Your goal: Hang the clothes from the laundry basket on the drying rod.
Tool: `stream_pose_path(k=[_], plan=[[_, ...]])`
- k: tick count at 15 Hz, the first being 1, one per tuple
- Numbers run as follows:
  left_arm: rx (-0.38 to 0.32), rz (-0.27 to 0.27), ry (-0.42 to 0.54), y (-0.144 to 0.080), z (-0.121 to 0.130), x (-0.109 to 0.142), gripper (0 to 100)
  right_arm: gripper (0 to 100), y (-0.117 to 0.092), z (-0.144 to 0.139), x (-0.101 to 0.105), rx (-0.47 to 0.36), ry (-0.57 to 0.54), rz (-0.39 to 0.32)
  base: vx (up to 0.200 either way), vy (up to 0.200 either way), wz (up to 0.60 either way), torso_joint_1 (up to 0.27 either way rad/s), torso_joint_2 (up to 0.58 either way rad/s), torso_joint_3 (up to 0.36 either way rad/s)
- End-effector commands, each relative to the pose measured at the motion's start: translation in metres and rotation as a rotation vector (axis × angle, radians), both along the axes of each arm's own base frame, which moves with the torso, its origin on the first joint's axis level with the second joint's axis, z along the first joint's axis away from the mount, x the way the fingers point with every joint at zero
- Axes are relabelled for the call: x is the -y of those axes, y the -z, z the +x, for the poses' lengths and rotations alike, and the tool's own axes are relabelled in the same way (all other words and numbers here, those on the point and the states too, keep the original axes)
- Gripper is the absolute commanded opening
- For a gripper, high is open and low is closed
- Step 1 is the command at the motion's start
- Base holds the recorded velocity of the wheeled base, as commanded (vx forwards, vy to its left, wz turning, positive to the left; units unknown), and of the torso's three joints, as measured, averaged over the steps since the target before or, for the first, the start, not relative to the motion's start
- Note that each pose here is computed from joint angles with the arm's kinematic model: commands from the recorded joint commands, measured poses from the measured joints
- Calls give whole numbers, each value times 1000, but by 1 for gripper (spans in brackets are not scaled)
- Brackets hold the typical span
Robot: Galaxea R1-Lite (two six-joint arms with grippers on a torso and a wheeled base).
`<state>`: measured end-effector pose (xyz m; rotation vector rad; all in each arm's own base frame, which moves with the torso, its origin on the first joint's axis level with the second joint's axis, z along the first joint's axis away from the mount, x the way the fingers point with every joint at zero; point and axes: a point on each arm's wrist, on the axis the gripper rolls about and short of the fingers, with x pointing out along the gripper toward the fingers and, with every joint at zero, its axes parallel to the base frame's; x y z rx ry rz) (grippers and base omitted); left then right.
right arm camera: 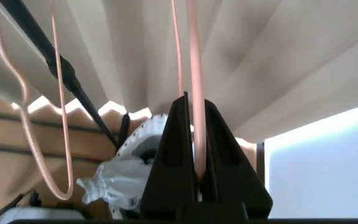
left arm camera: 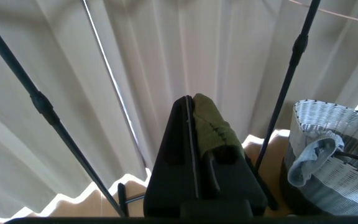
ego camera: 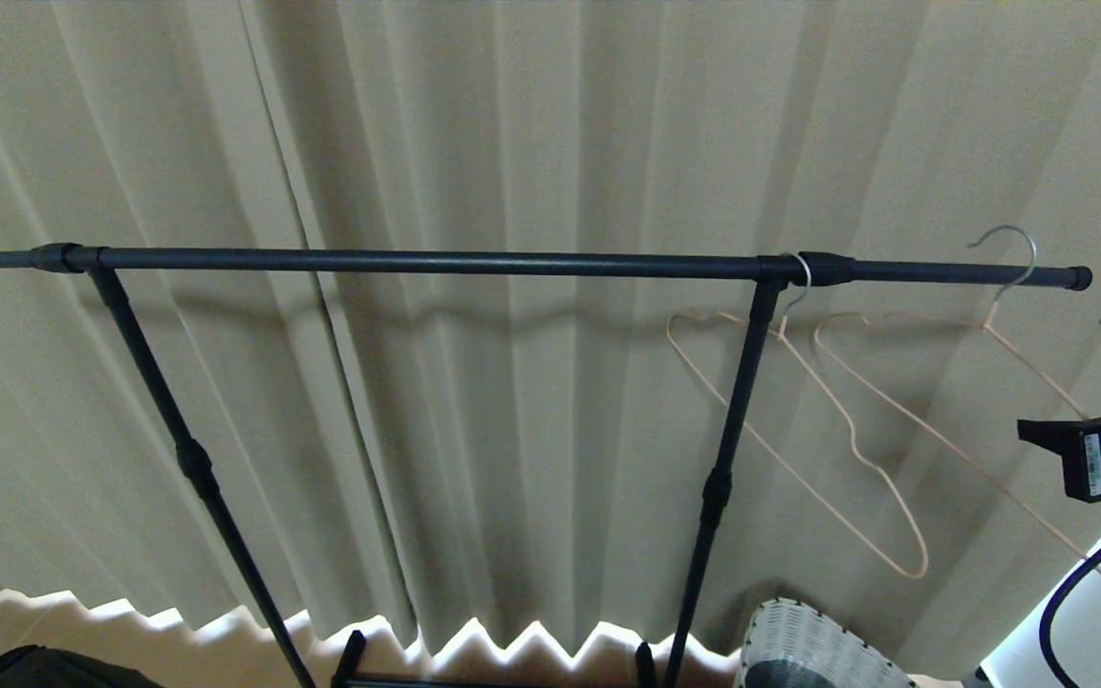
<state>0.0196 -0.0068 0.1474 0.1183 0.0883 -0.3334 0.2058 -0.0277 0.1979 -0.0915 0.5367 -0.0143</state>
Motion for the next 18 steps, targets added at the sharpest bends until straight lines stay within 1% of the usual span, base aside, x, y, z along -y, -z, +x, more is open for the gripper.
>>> stream_pose_path(k=[1, 2, 7, 10, 14, 16, 18], plan=[[-1, 0, -2, 0, 0, 0, 0, 0, -6, -16, -3, 50, -2, -9, 0, 0, 0, 0, 0, 0], [-3, 1, -2, 0, 0, 0, 0, 0, -7, -24, -4, 63, -6, -10, 0, 0, 0, 0, 0, 0], [-1, 0, -2, 0, 0, 0, 0, 0, -3, -49, -8, 88, -5, -16, -200, 0, 0, 5, 0, 1], [-1, 0, -2, 0, 0, 0, 0, 0, 2, -56, -9, 81, -6, -15, -200, 0, 0, 4, 6, 4], [-4, 1, -2, 1, 0, 0, 0, 0, 13, -70, -11, 64, -5, -10, -200, 0, 0, 1, 2, 5], [-7, 3, -1, 2, 0, 0, 0, 0, 12, -73, -11, 75, -4, -10, -200, 0, 0, 2, 2, 0], [-6, 2, -2, 2, 0, 0, 0, 0, 11, -76, -12, 90, -2, 10, 0, 0, 0, 0, 0, 0]])
